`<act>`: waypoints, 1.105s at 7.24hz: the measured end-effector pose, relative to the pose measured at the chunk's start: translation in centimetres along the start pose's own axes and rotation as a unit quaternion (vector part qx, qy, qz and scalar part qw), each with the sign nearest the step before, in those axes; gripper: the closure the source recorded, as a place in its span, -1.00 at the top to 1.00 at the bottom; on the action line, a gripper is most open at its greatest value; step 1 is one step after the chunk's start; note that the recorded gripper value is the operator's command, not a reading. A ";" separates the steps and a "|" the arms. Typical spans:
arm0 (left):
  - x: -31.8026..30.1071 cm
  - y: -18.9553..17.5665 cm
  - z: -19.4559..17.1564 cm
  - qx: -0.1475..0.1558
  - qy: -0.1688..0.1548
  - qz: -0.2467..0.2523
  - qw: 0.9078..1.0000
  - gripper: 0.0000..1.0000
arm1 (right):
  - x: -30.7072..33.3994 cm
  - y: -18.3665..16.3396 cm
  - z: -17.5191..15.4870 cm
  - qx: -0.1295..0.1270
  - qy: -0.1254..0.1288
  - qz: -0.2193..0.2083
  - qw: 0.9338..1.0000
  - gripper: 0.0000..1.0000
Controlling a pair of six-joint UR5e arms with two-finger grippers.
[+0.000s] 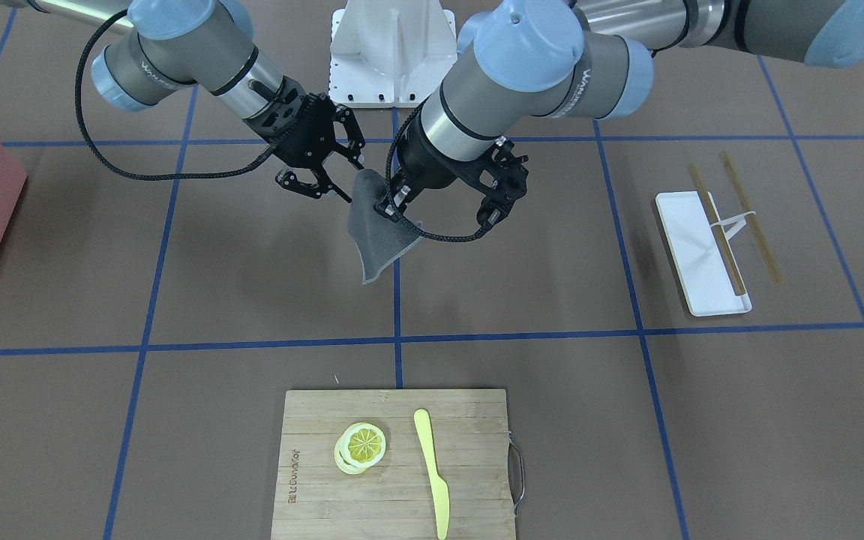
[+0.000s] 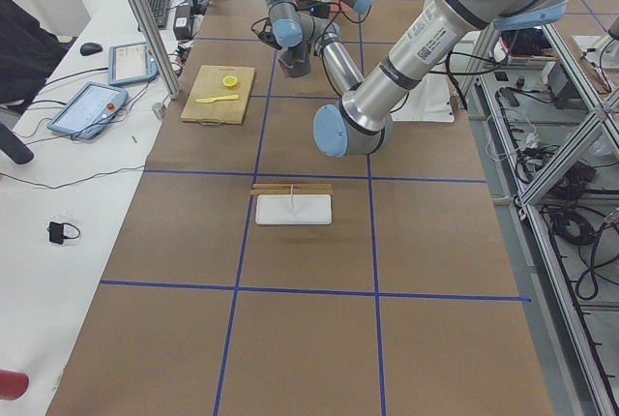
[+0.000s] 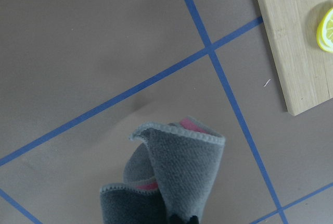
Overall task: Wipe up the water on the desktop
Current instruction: 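Open the left gripper to release the cloth to the right gripper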
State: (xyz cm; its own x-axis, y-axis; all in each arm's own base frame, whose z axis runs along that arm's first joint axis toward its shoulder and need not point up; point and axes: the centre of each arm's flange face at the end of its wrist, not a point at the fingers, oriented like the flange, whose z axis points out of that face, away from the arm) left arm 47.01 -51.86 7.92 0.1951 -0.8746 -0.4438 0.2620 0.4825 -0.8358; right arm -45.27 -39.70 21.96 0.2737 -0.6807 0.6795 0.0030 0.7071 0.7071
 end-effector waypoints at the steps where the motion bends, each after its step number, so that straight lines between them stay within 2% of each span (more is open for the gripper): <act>1: -0.1 0.1 0.1 0.000 -0.001 0.000 1.000 -1.00 | 0.0 0.0 0.0 0.000 0.000 0.000 1.000 -0.10; 2: -0.1 0.1 0.3 -0.001 -0.002 0.000 1.000 -1.00 | -0.1 -0.1 0.0 0.001 -0.001 0.000 1.000 0.02; 3: -0.2 0.2 0.4 -0.001 -0.003 0.000 1.000 -1.00 | -0.1 -0.1 -0.1 0.002 -0.001 0.000 1.000 0.27; 6: -0.2 0.6 0.3 -0.003 -0.003 0.000 1.000 -1.00 | -0.1 -0.3 -0.2 0.006 0.003 -0.001 1.000 0.30; 7: -0.2 0.8 0.3 -0.005 -0.003 -0.002 1.000 -1.00 | 0.0 -0.3 -0.2 0.007 0.004 0.000 1.000 0.08; 8: -0.3 1.0 0.4 -0.006 -0.004 -0.004 1.000 -1.00 | 0.0 -0.3 -0.2 0.008 0.005 -0.001 1.000 -0.53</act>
State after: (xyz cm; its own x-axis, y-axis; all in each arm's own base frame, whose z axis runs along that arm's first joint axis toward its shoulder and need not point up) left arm 47.57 -51.13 7.37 0.2001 -0.8777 -0.4353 0.2527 0.4755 -0.8426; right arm -45.06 -39.85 21.68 0.2831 -0.6795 0.6768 -0.0122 0.7031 0.7110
